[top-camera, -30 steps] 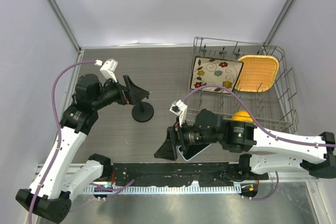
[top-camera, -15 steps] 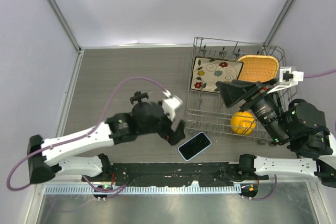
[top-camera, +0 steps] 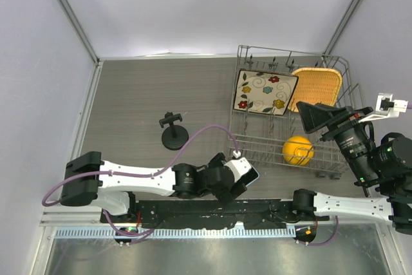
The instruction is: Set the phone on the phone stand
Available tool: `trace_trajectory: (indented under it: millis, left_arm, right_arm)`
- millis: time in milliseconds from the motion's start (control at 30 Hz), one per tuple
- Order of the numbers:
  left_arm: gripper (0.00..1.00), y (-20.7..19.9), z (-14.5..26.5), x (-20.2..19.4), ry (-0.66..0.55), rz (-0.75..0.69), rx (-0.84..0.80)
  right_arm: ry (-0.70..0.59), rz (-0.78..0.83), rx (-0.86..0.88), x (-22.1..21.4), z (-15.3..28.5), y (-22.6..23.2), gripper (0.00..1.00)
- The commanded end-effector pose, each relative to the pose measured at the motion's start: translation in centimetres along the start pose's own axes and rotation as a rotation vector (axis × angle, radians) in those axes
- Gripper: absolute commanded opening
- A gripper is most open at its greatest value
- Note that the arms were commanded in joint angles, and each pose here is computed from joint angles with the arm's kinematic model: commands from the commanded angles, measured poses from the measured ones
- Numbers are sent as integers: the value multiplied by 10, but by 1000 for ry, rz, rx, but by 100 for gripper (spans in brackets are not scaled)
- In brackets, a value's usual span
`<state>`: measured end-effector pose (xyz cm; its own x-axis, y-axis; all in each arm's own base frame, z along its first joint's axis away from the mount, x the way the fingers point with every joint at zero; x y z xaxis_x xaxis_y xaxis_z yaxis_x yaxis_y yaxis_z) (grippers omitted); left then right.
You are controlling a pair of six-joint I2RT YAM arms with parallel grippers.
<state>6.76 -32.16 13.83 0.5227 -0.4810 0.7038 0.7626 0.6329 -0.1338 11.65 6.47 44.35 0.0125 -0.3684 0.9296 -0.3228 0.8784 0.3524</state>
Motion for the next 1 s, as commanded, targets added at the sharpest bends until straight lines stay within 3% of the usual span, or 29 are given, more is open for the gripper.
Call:
trace_trajectory:
  millis: [0,233,367,633,967]
  left_arm:
    - [100,-12,-17,8,-144,52,51]
    - [100,-19,-44,-13,-135,73,61]
    - [100,-11,-45,-19,-174,81,70]
    - [100,-16,-60,-38,-106,96,-6]
    - [100,-4,-58,-38,-147,112,12]
  right_arm:
    - [27,18,-23,-11,-4,3,85]
    - [41,27,-7,-14,-6,9,85]
    - [50,29,0,-17,-8,12,85]
    - [67,44,18,-20,-12,22,85]
    - [78,39,28,-23,-14,27,85]
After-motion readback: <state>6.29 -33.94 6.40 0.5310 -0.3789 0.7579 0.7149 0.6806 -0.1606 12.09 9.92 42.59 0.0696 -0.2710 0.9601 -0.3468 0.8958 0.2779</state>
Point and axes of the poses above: each gripper's point midway between its finger pads, its own z axis back along the fingers, its own y axis along the line the jaws close on, x = y × z, the point moved 5 cm from there along z, back along the fingers, and after that the axes turned 12 degrees about z, right-handed, at the moved point
